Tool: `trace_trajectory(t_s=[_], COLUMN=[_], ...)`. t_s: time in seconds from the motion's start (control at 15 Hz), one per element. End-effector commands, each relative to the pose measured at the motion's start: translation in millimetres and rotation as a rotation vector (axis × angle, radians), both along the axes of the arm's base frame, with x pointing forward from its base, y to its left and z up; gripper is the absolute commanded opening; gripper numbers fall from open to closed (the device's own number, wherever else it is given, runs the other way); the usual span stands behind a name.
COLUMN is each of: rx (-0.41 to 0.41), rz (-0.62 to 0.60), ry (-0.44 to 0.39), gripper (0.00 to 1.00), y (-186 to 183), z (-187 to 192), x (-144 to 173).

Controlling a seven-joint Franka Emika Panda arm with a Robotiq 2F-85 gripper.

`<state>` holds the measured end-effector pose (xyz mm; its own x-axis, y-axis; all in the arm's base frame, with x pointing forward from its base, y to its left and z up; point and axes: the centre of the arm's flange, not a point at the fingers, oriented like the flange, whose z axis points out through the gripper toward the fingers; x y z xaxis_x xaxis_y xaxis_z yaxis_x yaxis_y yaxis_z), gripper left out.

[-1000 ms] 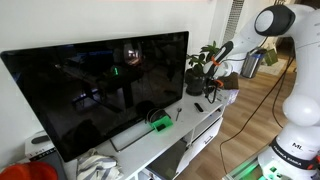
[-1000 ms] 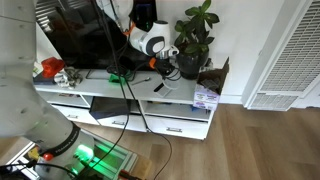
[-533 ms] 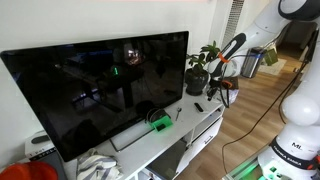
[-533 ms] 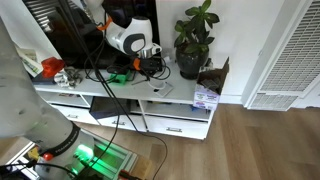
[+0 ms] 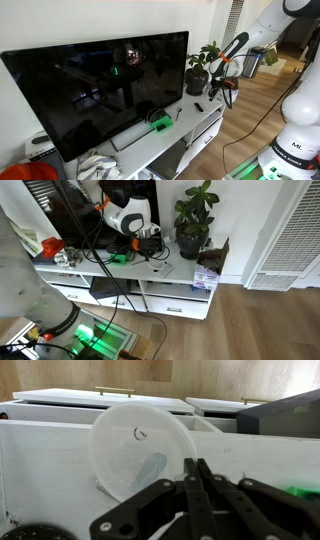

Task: Move the plastic lid to the left

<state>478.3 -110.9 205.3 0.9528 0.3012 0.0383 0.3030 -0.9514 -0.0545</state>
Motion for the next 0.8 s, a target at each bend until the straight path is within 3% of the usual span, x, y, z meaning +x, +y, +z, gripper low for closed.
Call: trace_trajectory(t_s=[0.0,0.73], rx=[-0.002,-0.019], rz=[0.083,0.744], ry=[-0.024,-0.057], gripper=[0.01,0.01], y=[24.9,244.1], z=[14.0,71.3], x=[-2.8,-90.5])
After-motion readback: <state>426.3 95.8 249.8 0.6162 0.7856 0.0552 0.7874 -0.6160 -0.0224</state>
